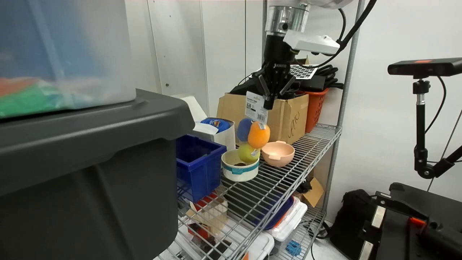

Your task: Put the sponges in the bowl

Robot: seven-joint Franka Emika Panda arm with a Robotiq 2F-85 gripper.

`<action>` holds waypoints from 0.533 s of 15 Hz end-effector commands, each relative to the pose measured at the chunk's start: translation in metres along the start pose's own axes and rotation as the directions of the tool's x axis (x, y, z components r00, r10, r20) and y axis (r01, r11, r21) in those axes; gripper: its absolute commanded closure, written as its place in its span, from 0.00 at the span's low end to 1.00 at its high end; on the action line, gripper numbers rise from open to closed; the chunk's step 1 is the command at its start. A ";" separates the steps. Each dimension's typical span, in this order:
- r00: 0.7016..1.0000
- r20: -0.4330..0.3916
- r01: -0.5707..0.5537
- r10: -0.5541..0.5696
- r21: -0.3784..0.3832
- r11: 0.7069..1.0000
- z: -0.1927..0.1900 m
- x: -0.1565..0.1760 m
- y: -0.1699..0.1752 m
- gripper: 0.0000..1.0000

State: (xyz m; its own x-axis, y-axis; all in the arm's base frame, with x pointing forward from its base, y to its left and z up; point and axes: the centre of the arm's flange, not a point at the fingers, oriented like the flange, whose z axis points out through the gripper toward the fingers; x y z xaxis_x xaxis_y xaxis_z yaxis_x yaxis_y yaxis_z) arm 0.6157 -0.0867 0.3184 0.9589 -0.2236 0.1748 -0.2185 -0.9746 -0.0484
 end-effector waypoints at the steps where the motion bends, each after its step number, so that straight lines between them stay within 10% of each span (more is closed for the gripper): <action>1: 1.000 -0.005 -0.001 0.001 -0.029 1.000 0.001 0.010 -0.011 1.00; 6: 1.000 -0.003 -0.002 0.002 -0.034 0.999 0.005 0.013 -0.021 1.00; 7: 1.000 -0.002 -0.009 0.009 -0.036 0.999 0.007 0.013 -0.021 0.73; 8: 1.000 -0.001 -0.015 0.015 -0.038 0.999 0.008 0.014 -0.021 0.72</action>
State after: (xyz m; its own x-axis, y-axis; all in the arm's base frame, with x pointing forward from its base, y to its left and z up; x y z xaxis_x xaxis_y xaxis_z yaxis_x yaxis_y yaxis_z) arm 0.6254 -0.0694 0.3125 0.9589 -0.2252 0.1726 -0.2217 -0.9743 -0.0397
